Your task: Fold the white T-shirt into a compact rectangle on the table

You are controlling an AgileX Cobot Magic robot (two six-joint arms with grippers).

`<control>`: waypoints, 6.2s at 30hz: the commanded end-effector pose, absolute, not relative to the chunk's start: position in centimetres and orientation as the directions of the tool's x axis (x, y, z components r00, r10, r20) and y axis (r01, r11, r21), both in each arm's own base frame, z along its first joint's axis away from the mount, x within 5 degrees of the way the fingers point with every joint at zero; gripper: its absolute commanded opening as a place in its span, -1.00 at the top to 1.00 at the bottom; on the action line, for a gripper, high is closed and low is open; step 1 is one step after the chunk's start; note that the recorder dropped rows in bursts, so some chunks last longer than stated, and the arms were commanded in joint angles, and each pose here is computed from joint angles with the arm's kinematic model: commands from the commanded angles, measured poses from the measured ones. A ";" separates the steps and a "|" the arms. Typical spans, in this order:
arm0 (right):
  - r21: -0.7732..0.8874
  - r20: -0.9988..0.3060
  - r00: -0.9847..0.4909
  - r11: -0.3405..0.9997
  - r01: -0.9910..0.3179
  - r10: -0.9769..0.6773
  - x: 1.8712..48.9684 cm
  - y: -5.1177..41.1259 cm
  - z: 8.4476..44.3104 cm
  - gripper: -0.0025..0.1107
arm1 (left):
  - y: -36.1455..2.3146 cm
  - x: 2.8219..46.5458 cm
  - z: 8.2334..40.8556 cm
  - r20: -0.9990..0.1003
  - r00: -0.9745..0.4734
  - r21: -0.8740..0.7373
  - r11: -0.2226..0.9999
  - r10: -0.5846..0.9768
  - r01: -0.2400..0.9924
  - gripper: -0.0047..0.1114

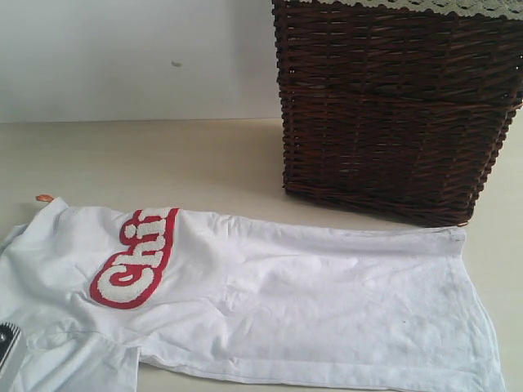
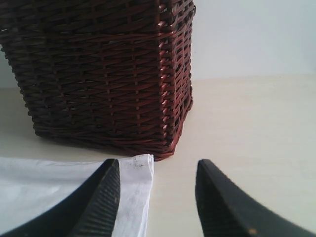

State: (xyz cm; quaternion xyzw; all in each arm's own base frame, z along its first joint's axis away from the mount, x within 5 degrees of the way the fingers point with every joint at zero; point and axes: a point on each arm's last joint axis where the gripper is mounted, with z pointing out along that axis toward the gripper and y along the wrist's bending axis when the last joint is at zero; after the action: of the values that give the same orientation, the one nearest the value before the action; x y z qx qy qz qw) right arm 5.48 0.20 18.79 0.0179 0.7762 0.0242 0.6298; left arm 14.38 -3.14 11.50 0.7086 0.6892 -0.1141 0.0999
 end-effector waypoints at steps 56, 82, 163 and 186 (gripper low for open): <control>0.058 -0.980 -0.192 0.998 0.004 0.057 5.5 0.1 18.8 0.12 | -7.6 22.5 18.7 -0.440 -0.015 0.199 0.114 0.898 0.973 0.92; 0.058 -0.980 -0.192 0.998 0.004 0.057 5.5 0.1 18.8 0.12 | -7.7 30.4 17.1 -0.485 -0.212 0.376 0.421 0.848 0.825 0.92; 0.058 -0.980 -0.192 0.998 0.004 0.057 5.5 0.1 18.8 0.12 | -8.1 32.8 17.7 -0.536 -0.061 0.369 0.299 0.842 0.880 0.92; 0.058 -0.980 -0.192 0.998 0.004 0.057 5.5 0.1 18.8 0.12 | -8.5 31.7 16.7 -0.615 -0.172 0.259 0.403 0.769 0.878 0.22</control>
State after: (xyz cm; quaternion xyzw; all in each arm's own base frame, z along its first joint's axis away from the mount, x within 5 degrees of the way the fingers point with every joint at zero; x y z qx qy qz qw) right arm 5.48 0.20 18.79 0.0179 0.7762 0.0242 0.6298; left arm 31.75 -8.18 16.73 0.5456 0.7599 -0.0731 0.3458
